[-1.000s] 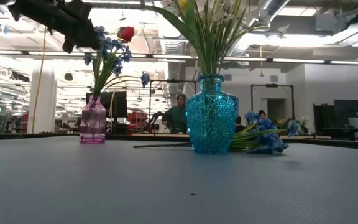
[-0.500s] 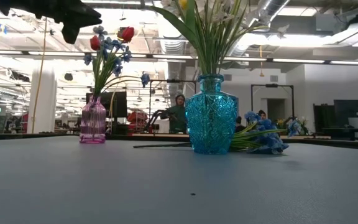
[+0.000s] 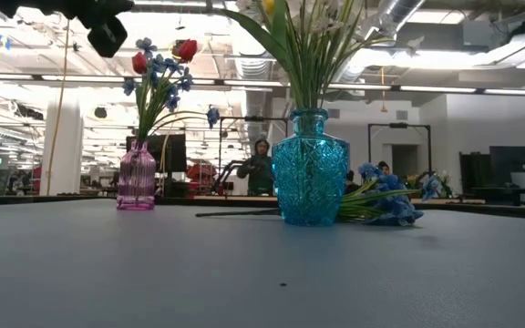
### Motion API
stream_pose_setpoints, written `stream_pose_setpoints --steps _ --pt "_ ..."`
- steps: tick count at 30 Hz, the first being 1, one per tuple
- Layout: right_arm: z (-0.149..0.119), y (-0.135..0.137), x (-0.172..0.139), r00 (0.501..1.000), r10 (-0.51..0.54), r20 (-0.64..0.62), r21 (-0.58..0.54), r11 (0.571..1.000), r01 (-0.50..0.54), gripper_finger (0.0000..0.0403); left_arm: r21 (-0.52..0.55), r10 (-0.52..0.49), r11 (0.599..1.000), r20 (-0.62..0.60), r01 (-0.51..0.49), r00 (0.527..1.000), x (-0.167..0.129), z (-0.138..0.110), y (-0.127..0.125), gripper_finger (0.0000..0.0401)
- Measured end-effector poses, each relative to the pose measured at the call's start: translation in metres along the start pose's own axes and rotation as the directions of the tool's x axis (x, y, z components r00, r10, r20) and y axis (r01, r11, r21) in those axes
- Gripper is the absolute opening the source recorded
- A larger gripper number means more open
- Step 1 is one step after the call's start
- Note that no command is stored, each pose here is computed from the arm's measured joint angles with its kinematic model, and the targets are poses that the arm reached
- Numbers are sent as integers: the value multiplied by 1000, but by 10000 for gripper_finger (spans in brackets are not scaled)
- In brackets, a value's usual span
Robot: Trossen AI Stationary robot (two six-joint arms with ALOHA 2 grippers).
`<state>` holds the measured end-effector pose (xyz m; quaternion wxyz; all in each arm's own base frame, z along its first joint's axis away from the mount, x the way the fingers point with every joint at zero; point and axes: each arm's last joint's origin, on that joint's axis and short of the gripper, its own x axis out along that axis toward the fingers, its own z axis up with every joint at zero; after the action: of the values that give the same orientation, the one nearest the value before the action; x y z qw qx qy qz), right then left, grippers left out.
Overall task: Sort flowers into vase by color
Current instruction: Put the blue flower into the violet vase
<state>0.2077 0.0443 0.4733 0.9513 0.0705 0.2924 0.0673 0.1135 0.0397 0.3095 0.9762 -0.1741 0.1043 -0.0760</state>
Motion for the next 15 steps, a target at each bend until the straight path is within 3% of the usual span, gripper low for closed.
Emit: stream_pose_setpoints --steps 7,15 --pt "-3 0 0 1000 -4 -27 22 1000 4 175 23 23 1000 -134 -21 991 45 -11 -8 66" --pt "-10 10 -1 996 27 -88 35 999 -24 175 179 110 982 -242 -67 964 119 -38 -13 66"
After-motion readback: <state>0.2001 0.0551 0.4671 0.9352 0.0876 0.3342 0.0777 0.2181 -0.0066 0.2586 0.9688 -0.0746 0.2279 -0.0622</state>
